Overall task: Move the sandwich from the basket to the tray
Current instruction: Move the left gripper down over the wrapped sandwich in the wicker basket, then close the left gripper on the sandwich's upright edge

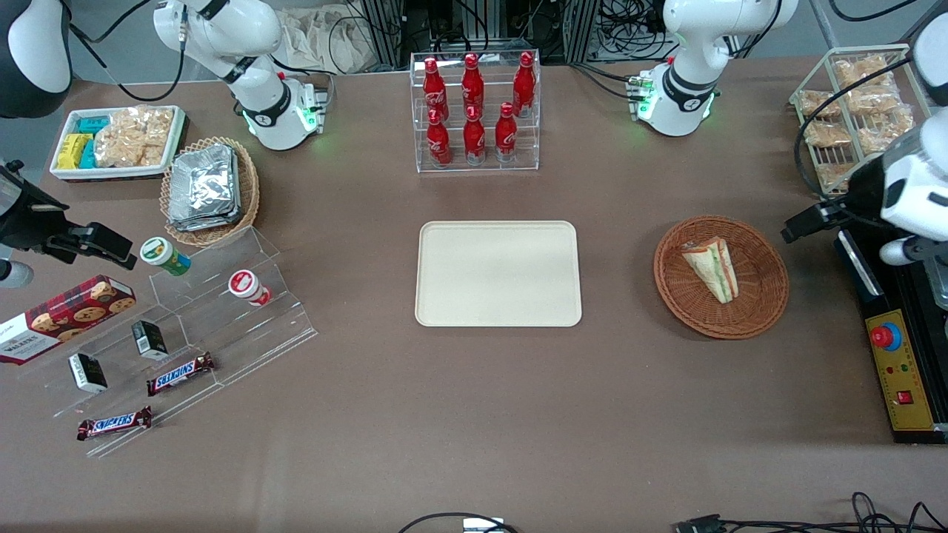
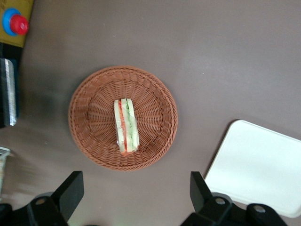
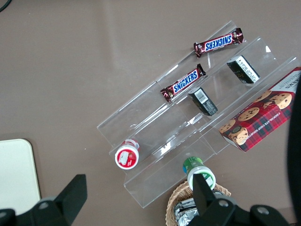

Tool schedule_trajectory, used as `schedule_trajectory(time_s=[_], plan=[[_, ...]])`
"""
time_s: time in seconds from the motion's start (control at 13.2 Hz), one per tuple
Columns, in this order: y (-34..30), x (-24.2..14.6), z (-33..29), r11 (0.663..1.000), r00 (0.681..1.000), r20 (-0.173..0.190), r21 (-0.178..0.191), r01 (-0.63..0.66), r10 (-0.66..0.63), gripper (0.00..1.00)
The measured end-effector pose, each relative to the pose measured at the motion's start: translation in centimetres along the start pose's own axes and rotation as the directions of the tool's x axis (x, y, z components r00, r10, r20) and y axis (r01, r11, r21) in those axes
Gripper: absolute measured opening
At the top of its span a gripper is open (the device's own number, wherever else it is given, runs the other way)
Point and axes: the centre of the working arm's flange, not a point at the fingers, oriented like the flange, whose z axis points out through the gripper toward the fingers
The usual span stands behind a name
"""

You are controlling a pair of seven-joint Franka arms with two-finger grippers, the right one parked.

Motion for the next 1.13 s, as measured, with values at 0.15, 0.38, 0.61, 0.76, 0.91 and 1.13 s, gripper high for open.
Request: schedule_trajectory(time_s=[0.15,0.38,0.61,0.76,0.91,1.13], plan=[[0.4,-1.5,4.7,0.998,0.998,-0.001,0.012,0.056,-0.056,1.0],[0.0,-3.4,12.6,0.997,0.997,-0.007,0.024,0.079,-0.079,1.0],[-1.4,-4.6,18.7,0.996,0.997,-0.035,0.041,0.074,-0.073,1.0],[-2.1,-5.0,22.0,0.997,0.996,-0.058,0.041,0.069,-0.066,1.0],[-2.9,-5.1,25.1,0.996,0.994,-0.074,0.031,0.079,-0.076,1.0],[-3.8,-4.8,28.9,0.995,0.994,-0.058,0.032,0.094,-0.092,1.0]])
